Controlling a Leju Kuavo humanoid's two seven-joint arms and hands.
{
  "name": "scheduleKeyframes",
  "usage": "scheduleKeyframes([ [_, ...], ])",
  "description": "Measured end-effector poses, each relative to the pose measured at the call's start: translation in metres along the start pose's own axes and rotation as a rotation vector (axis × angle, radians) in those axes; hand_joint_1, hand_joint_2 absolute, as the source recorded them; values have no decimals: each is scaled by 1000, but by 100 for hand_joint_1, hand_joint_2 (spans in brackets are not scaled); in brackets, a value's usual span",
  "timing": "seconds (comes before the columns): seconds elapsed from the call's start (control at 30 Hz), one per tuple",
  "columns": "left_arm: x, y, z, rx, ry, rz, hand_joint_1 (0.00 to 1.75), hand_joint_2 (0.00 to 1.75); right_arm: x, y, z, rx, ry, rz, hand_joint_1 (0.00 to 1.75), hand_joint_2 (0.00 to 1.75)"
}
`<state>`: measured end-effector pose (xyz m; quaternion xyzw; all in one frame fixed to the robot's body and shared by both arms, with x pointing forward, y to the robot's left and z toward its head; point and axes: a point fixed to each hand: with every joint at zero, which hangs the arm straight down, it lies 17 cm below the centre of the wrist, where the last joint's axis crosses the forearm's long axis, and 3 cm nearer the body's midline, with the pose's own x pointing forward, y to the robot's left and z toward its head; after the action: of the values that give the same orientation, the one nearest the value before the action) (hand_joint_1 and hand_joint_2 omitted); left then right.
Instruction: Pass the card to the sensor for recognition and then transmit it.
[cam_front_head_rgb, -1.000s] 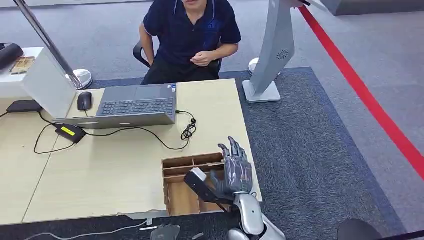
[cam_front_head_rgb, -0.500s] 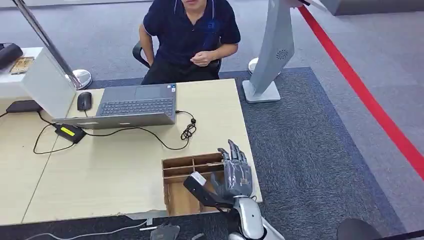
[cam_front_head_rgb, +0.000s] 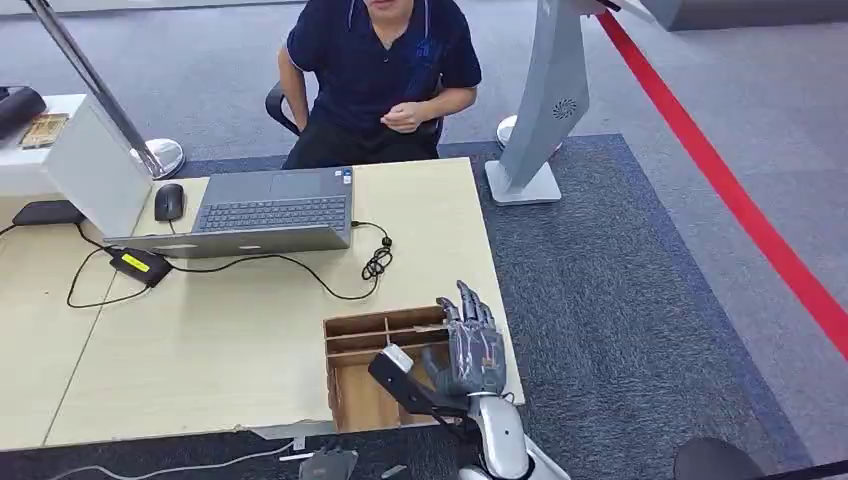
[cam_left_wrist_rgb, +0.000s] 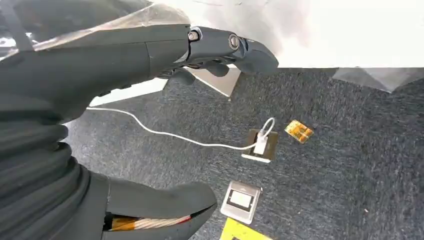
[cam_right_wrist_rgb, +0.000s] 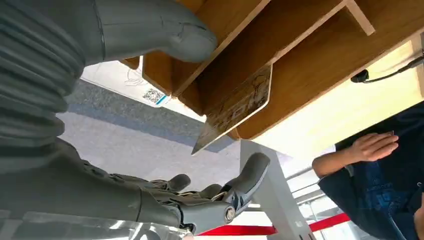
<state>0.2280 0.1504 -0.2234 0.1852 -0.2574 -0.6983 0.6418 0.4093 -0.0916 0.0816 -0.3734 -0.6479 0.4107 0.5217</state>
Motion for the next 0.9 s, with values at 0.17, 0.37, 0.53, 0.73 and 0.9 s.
scheduleKeyframes([
  [0.17,0,0,0,1,-3,-2,0,175,-2,0,0,-1,8,1,54,175],
  [0.37,0,0,0,1,-3,-4,0,175,-5,-1,0,-4,18,2,51,175],
  [0.53,0,0,0,2,-2,-4,0,175,-6,-2,0,-8,19,5,51,175],
  [0.73,0,0,0,4,-5,-4,0,175,-7,-3,0,-13,19,17,51,175],
  [0.9,1,1,0,9,-9,-5,0,175,-6,-9,-1,-27,13,25,51,175],
])
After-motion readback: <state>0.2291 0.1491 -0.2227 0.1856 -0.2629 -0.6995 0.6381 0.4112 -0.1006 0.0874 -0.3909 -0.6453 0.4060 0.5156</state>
